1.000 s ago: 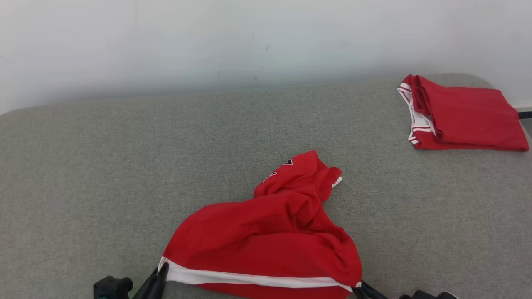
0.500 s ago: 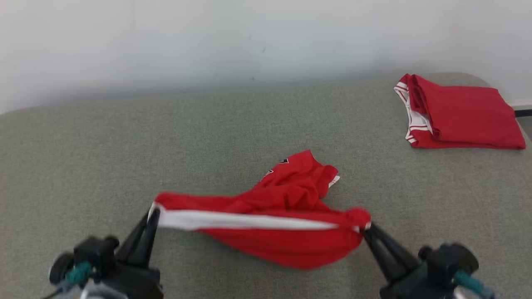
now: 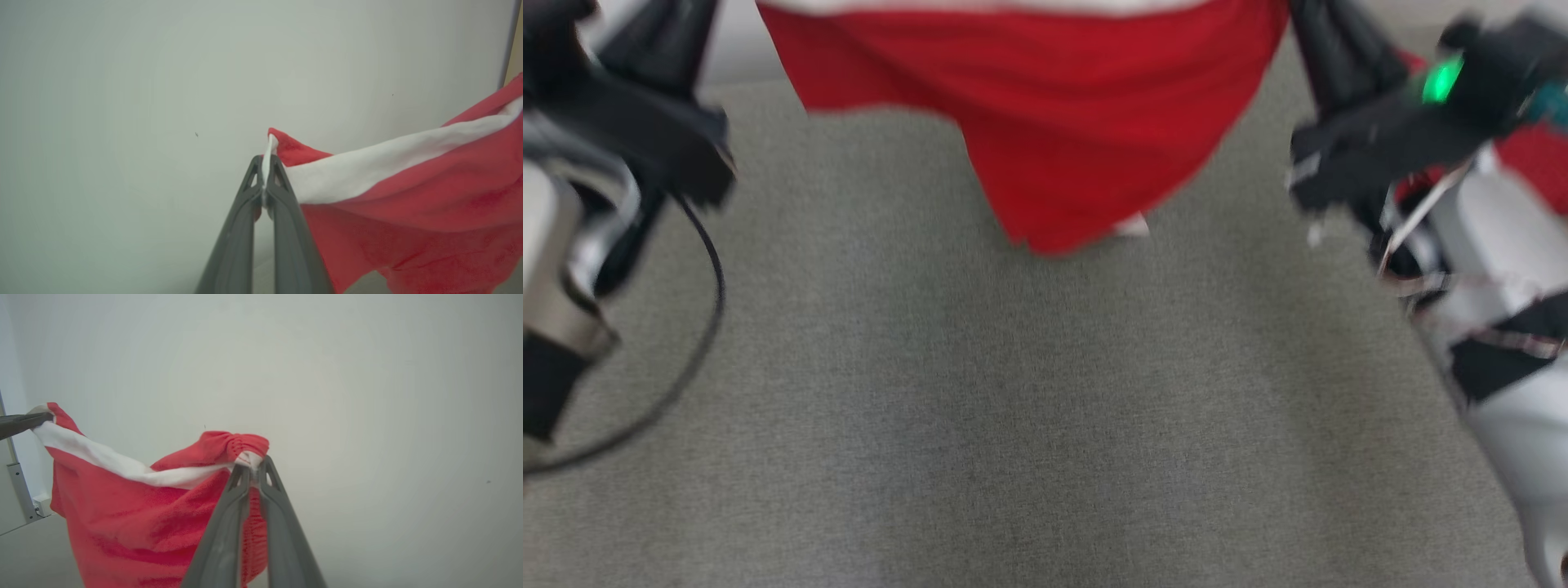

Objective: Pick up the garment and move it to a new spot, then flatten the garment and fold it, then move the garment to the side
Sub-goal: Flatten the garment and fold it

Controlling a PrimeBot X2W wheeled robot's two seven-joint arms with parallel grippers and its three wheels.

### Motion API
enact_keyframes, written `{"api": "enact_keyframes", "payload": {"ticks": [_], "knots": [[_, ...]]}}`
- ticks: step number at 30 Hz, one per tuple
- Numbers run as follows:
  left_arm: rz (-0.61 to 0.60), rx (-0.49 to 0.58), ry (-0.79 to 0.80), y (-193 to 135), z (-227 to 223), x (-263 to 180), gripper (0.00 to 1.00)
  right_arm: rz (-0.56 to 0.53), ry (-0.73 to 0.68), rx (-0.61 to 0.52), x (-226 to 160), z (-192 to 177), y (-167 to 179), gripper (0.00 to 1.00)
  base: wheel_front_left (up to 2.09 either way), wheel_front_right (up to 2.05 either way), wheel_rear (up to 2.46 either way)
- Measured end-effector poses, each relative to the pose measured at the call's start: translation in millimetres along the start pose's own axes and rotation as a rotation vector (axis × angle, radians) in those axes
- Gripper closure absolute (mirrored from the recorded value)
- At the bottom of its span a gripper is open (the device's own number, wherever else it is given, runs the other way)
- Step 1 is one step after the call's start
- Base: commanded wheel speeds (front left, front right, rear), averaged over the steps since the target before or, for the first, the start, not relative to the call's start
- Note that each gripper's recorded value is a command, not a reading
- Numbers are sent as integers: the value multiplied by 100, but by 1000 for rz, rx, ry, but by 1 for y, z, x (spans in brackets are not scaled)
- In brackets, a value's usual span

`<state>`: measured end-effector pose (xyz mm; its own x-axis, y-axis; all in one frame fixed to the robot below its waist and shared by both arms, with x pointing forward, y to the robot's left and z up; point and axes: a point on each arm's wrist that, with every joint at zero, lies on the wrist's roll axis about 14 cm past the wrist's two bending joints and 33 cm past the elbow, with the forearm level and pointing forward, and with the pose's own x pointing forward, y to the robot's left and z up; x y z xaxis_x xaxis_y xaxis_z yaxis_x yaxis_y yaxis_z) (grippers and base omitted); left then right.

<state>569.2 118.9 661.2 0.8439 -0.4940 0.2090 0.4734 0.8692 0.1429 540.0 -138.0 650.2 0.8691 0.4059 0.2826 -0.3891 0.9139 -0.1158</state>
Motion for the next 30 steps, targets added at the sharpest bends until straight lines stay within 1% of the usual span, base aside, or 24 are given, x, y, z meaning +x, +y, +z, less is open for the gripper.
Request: {"api": "enact_keyframes", "payload": {"ticks": [4, 7, 12, 15, 20, 24, 27, 30], "knots": [[26, 18, -41, 31, 24, 40, 100, -14, -45, 2, 55, 23, -20, 100, 0, 0, 0], [40, 52, -83, 49, 41, 67, 100, -33, -71, 1, 89, 34, -35, 100, 0, 0, 0], [62, 66, -152, 70, 58, 103, 100, -64, -77, 18, 132, 32, -54, 100, 0, 0, 0], [69, 66, -180, 77, 60, 119, 100, -79, -80, 13, 151, 26, -61, 100, 0, 0, 0], [60, 77, -169, 79, 45, 138, 100, -92, -61, 14, 171, 5, -67, 100, 0, 0, 0], [73, 76, -185, 86, 42, 145, 100, -105, -53, 28, 180, -10, -70, 100, 0, 0, 0], [66, 70, -176, 84, 32, 145, 100, -104, -26, 28, 180, -26, -68, 100, 0, 0, 0], [53, 68, -177, 79, 24, 140, 100, -103, 0, 46, 172, -42, -66, 100, 0, 0, 0]]}}
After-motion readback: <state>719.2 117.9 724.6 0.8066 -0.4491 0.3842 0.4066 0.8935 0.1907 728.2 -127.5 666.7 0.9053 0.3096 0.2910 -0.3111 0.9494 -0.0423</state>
